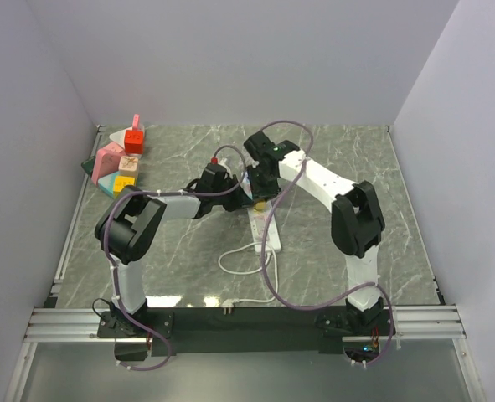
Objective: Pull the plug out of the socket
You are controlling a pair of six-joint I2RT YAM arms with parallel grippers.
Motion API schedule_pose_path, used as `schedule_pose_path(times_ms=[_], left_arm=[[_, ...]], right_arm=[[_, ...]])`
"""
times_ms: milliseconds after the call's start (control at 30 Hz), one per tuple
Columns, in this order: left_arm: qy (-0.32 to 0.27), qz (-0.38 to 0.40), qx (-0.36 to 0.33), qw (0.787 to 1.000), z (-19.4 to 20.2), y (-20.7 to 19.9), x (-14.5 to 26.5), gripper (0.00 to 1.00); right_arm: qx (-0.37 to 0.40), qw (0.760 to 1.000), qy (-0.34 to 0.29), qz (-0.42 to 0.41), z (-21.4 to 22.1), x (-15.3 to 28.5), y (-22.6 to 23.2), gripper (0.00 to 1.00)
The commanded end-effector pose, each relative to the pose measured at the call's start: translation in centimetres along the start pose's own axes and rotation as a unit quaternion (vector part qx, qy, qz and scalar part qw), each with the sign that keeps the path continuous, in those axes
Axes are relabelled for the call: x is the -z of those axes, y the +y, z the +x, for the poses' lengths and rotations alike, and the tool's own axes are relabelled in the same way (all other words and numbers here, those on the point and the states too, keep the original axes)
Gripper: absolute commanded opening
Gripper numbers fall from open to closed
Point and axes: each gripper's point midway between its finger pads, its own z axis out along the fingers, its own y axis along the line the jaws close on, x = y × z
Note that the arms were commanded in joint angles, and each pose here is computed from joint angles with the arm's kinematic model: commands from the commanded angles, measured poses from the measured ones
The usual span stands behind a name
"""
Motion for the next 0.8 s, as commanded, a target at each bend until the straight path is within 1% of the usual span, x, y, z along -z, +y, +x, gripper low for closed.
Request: schedule_pose_path(times_ms=[0,133,200,233,267,300,333,367,400,433,467,500,533,567,600,633,667,700,733,767], left_arm=[[0.072,-0.162,0.025,0.984,6.6,10.1,0.1,0.01],[0.073,-0.163,0.014,0.984,6.3,9.5,-0.1,0.01],[0.068,-0.154,0.012,0.986,5.7,8.6,0.0,0.01],[0.067,-0.147,0.012,0.987,5.5,8.1,0.1,0.01],[0.066,-0.141,0.012,0.988,5.3,7.6,0.2,0.01],[0.055,-0.124,0.007,0.991,4.2,6.0,0.5,0.01],[0.051,-0.115,0.003,0.992,3.7,5.1,0.8,0.01],[0.047,-0.104,0.000,0.993,3.2,4.1,1.1,0.01],[0.027,-0.081,-0.011,0.996,1.6,1.8,1.5,0.01],[0.031,-0.081,-0.015,0.996,1.4,1.3,2.0,0.01],[0.029,-0.069,-0.021,0.997,1.0,0.3,2.3,0.01],[0.018,-0.051,-0.031,0.998,-0.2,-1.5,2.7,0.01],[0.018,-0.048,-0.034,0.998,-0.5,-2.1,3.0,0.01],[0.015,-0.042,-0.038,0.998,-0.9,-2.8,3.2,0.01],[0.007,-0.025,-0.045,0.999,-1.9,-4.4,3.6,0.01],[0.006,-0.019,-0.051,0.999,-2.2,-5.0,3.8,0.01],[0.001,-0.010,-0.056,0.998,-2.7,-6.0,4.3,0.01],[-0.001,-0.007,-0.058,0.998,-3.0,-6.5,4.6,0.01],[0.000,0.000,-0.061,0.998,-3.1,-7.0,4.9,0.01],[-0.008,0.011,-0.067,0.998,-3.6,-7.9,5.4,0.01]], right_arm=[[-0.006,0.991,-0.107,-0.076,-3.8,9.7,2.6,0.00],[-0.011,0.992,-0.107,-0.060,-3.9,10.5,1.6,0.00],[-0.027,0.991,-0.123,-0.043,-4.2,11.5,0.3,0.00],[-0.040,0.991,-0.125,-0.024,-4.0,11.3,-1.1,0.00],[-0.072,0.985,-0.158,-0.015,-5.2,12.8,-3.6,0.00],[-0.098,0.980,-0.175,0.002,-5.6,13.2,-5.5,0.00],[-0.119,0.978,-0.171,0.018,-4.7,12.4,-7.6,0.00],[-0.163,0.963,-0.211,0.029,-6.1,13.7,-11.2,0.00],[-0.188,0.956,-0.220,0.038,-6.2,13.7,-13.2,0.00],[-0.211,0.953,-0.216,0.037,-6.0,13.1,-15.0,0.00],[-0.228,0.946,-0.226,0.034,-6.8,12.8,-16.5,0.00],[-0.267,0.934,-0.234,0.047,-7.2,12.8,-19.8,0.00],[-0.282,0.928,-0.241,0.039,-8.0,12.7,-20.8,0.00],[-0.297,0.924,-0.240,0.031,-8.9,11.4,-22.0,0.00],[-0.330,0.912,-0.240,0.028,-9.3,10.9,-24.0,0.00],[-0.349,0.902,-0.251,0.023,-10.5,11.2,-25.6,0.00],[-0.364,0.900,-0.239,0.012,-11.1,9.3,-26.6,0.00],[-0.389,0.890,-0.240,0.003,-11.7,8.8,-27.4,0.00],[-0.409,0.877,-0.251,-0.002,-12.4,8.9,-29.3,0.00],[-0.419,0.870,-0.261,-0.025,-13.5,7.8,-30.0,0.00]])
